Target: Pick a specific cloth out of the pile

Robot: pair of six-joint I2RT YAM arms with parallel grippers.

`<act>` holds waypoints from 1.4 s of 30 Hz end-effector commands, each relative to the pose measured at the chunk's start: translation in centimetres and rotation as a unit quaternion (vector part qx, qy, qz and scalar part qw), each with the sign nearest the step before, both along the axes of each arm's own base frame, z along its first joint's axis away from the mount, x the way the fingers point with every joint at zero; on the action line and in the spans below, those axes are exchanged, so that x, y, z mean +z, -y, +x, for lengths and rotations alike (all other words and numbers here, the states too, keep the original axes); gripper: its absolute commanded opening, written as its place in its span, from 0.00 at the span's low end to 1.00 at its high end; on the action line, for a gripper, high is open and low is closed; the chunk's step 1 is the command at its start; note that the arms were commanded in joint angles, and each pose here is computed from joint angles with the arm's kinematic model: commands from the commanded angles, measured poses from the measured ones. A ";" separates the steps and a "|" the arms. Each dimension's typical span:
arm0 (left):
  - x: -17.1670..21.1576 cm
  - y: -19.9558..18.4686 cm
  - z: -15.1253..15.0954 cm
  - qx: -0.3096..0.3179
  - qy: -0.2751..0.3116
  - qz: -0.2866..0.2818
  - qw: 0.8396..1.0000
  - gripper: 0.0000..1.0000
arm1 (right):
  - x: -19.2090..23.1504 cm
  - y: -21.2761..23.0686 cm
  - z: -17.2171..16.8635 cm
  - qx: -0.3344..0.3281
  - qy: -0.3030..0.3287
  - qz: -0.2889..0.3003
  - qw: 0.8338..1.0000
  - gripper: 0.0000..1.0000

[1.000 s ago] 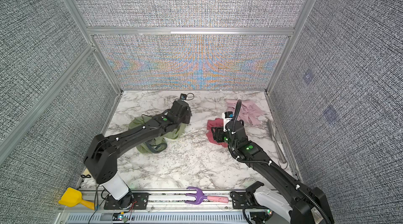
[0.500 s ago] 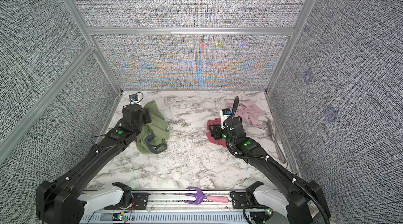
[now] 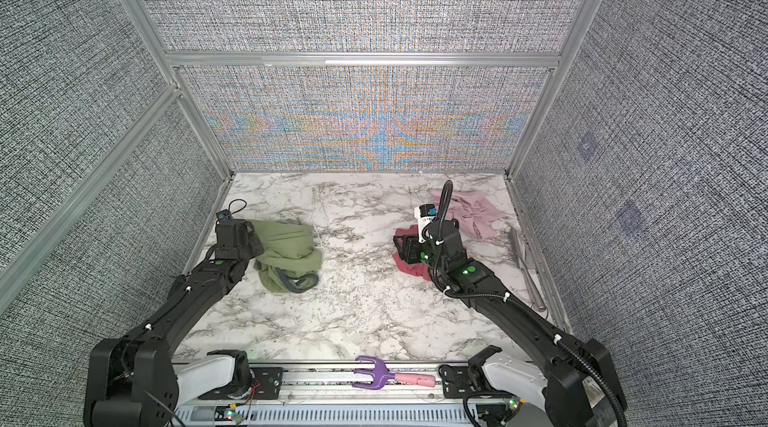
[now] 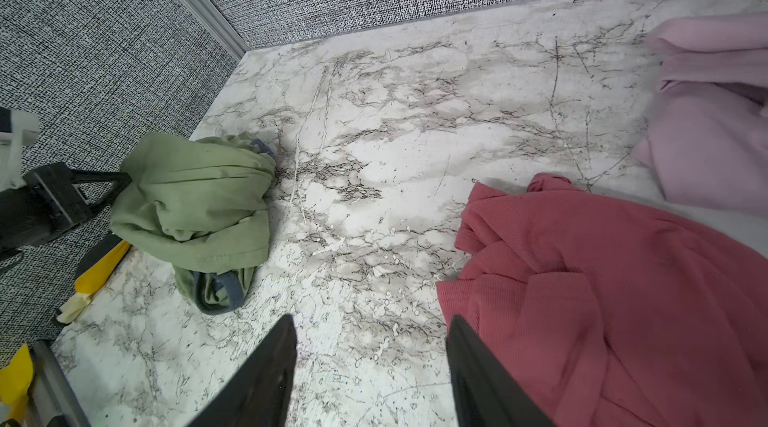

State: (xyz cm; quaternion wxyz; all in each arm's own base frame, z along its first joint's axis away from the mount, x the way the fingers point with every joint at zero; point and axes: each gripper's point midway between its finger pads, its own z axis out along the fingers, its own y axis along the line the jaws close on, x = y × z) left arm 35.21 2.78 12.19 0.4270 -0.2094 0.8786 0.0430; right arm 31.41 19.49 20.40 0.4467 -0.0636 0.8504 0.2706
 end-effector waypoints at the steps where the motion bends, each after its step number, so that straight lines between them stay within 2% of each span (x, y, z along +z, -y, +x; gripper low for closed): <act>1: -0.4 -0.2 0.9 0.013 0.014 -0.026 0.999 0.00 | 0.3 0.1 -0.2 0.001 0.002 0.000 1.000 0.60; 3: -1.0 -0.1 1.0 0.009 0.011 -0.041 0.999 0.08 | 0.2 0.2 -0.2 -0.002 0.001 -0.002 1.000 0.60; 6: -0.6 -0.1 0.9 0.014 0.010 -0.048 0.999 0.43 | 0.5 0.3 -0.3 -0.002 0.002 -0.002 1.000 0.60; 7: -0.3 -0.2 0.8 0.017 0.012 -0.048 0.999 0.50 | 0.5 0.3 -0.3 -0.001 0.003 -0.003 1.000 0.60; 10: 1.6 -0.5 -0.2 0.031 0.023 -0.054 0.998 0.57 | 0.7 0.3 -0.3 -0.001 0.006 -0.002 1.000 0.60; 16: 5.0 2.4 -1.9 -0.033 0.050 -0.083 0.995 0.56 | 0.7 0.2 -0.3 -0.001 0.010 0.003 1.000 0.60; 21: 5.8 7.4 -4.7 -0.117 0.041 -0.059 0.991 0.53 | 0.1 -0.1 -0.3 0.001 -0.002 0.011 1.000 0.60; 25: 2.9 11.8 -7.4 -0.192 -0.006 -0.070 0.979 0.49 | -0.5 0.2 -0.5 -0.003 -0.007 0.009 1.000 0.59; 30: -1.9 15.7 -10.1 -0.246 -0.062 -0.053 0.966 0.49 | -1.2 0.7 -0.8 -0.013 -0.003 0.013 1.000 0.60; 35: -4.8 18.5 -10.8 -0.281 -0.083 -0.065 0.954 0.51 | -1.4 0.4 -0.7 -0.005 -0.011 -0.001 1.000 0.60; 42: -6.6 20.1 -10.0 -0.300 -0.105 -0.047 0.947 0.55 | -1.4 0.4 -1.0 0.003 -0.014 -0.002 1.000 0.60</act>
